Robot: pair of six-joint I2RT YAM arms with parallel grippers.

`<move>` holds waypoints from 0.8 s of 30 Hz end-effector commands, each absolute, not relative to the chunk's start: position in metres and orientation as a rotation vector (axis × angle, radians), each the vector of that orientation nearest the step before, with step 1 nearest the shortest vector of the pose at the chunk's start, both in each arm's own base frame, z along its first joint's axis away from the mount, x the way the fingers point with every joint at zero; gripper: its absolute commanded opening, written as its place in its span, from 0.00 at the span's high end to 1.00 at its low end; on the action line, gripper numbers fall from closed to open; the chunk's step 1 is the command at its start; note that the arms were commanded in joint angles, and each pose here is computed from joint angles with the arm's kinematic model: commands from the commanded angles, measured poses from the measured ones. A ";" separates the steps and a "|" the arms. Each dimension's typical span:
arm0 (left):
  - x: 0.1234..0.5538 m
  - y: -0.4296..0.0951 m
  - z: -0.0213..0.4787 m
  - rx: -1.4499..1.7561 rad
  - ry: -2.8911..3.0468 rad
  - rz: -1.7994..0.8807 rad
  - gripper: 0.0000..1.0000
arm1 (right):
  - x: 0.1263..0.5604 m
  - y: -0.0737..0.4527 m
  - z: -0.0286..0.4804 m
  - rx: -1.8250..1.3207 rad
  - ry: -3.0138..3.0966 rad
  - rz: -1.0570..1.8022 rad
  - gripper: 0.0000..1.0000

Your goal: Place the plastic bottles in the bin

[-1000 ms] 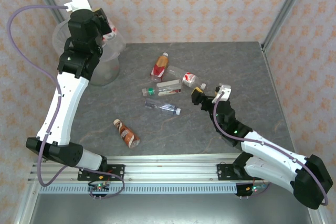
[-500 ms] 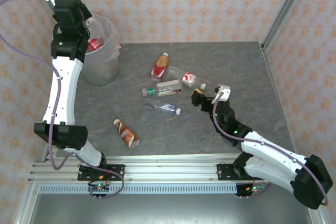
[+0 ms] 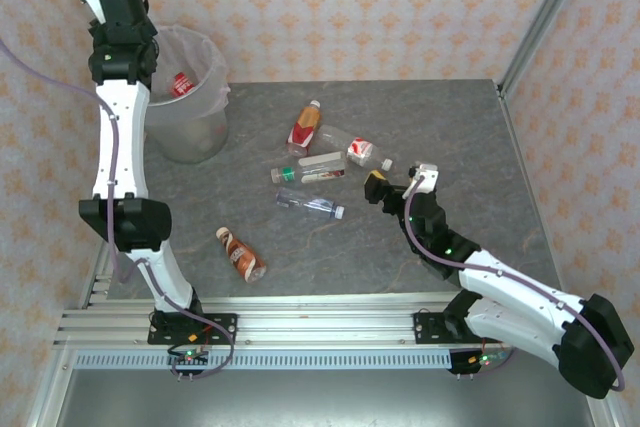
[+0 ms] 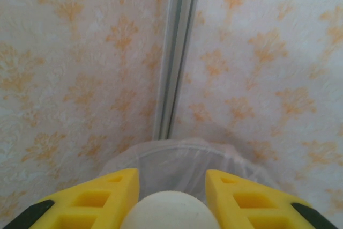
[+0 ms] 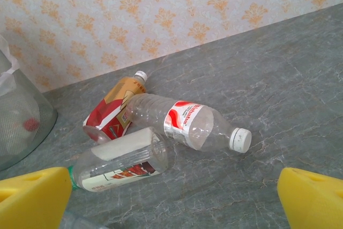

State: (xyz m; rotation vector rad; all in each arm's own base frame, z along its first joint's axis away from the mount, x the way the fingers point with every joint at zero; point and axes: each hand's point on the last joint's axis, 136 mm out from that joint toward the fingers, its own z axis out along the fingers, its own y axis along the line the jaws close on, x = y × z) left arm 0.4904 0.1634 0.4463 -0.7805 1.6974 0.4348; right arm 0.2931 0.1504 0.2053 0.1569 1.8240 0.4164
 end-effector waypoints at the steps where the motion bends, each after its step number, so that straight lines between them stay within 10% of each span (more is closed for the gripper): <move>1: 0.477 0.179 0.431 -0.798 1.776 0.550 1.00 | 0.293 0.155 0.201 0.132 1.853 0.412 0.01; 13: 0.498 0.211 0.355 -0.844 1.971 0.718 0.89 | 0.296 0.165 0.196 0.093 1.892 0.414 0.01; 19: 0.498 0.214 0.345 -0.857 1.998 0.747 0.16 | 0.298 0.170 0.195 0.064 1.910 0.412 0.01; 24: 0.507 0.197 0.354 -0.809 2.010 0.582 0.01 | 0.300 0.176 0.194 0.034 1.927 0.416 0.01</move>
